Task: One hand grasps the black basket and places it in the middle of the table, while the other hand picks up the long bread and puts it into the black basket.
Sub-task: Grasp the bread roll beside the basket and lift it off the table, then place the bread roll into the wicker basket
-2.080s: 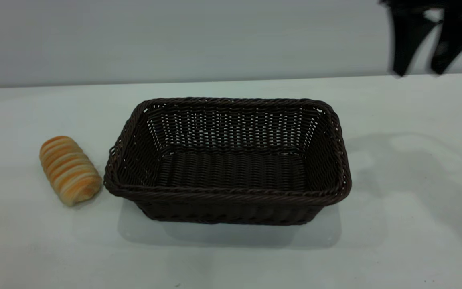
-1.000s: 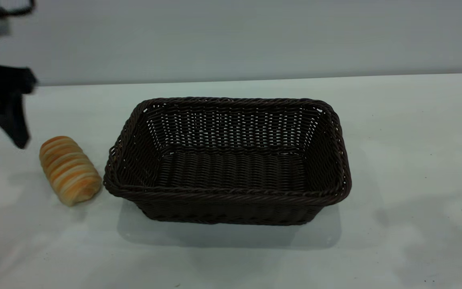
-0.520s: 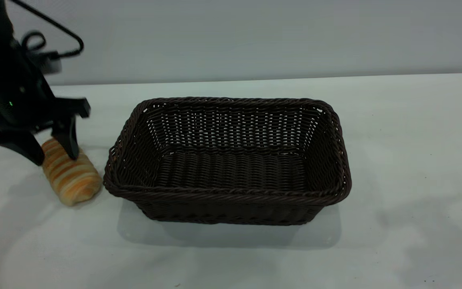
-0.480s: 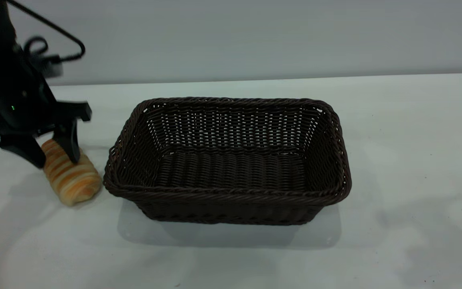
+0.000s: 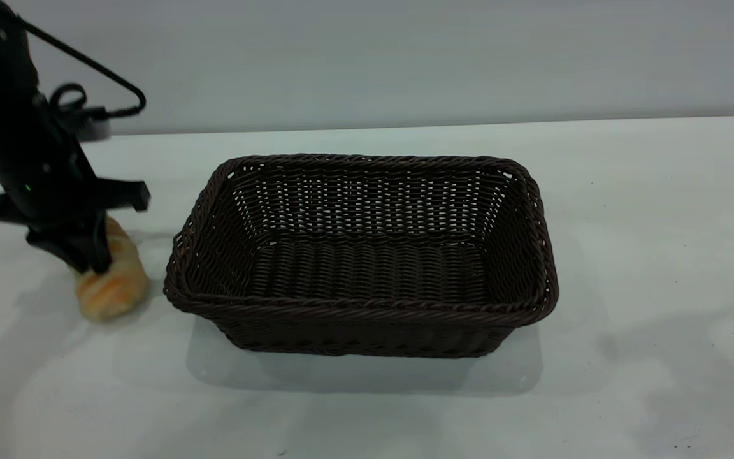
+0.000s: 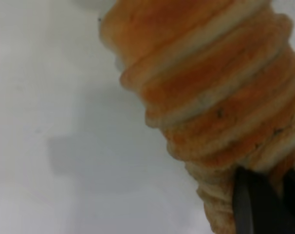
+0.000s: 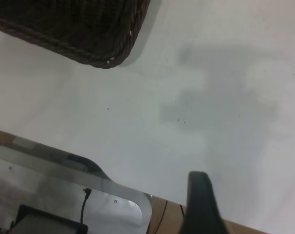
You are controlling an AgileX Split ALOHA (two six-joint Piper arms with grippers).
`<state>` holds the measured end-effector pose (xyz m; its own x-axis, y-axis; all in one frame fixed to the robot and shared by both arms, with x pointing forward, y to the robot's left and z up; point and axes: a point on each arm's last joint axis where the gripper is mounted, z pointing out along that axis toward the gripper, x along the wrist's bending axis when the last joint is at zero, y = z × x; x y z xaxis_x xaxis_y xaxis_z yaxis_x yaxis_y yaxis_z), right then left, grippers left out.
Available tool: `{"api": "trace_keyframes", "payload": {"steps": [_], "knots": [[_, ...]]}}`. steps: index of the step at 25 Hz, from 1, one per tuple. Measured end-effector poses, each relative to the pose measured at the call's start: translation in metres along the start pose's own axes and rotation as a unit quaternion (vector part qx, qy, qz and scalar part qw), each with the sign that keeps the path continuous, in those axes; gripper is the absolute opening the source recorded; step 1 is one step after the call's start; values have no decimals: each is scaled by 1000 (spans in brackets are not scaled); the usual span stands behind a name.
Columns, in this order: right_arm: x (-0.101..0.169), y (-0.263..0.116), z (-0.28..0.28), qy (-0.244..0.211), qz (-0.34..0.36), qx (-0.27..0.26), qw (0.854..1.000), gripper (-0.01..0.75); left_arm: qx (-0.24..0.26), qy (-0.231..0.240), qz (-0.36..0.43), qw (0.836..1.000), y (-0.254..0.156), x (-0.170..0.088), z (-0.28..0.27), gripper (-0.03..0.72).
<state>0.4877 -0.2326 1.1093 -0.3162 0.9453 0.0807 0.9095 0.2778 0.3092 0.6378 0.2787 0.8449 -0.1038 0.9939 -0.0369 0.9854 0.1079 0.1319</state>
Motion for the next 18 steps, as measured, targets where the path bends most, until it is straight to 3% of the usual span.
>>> {"api": "trace_keyframes", "payload": {"steps": [7,12,18], "knots": [[0,0,0,0,0,0,1000,550,-87,-13,49,995,19,-18,-93,57],[0,0,0,0,0,0,1000,550,-139,-44,189,971,3,-79,-142,57],[0,0,0,0,0,0,1000,550,-121,-95,297,942,-28,-147,-135,57]]}}
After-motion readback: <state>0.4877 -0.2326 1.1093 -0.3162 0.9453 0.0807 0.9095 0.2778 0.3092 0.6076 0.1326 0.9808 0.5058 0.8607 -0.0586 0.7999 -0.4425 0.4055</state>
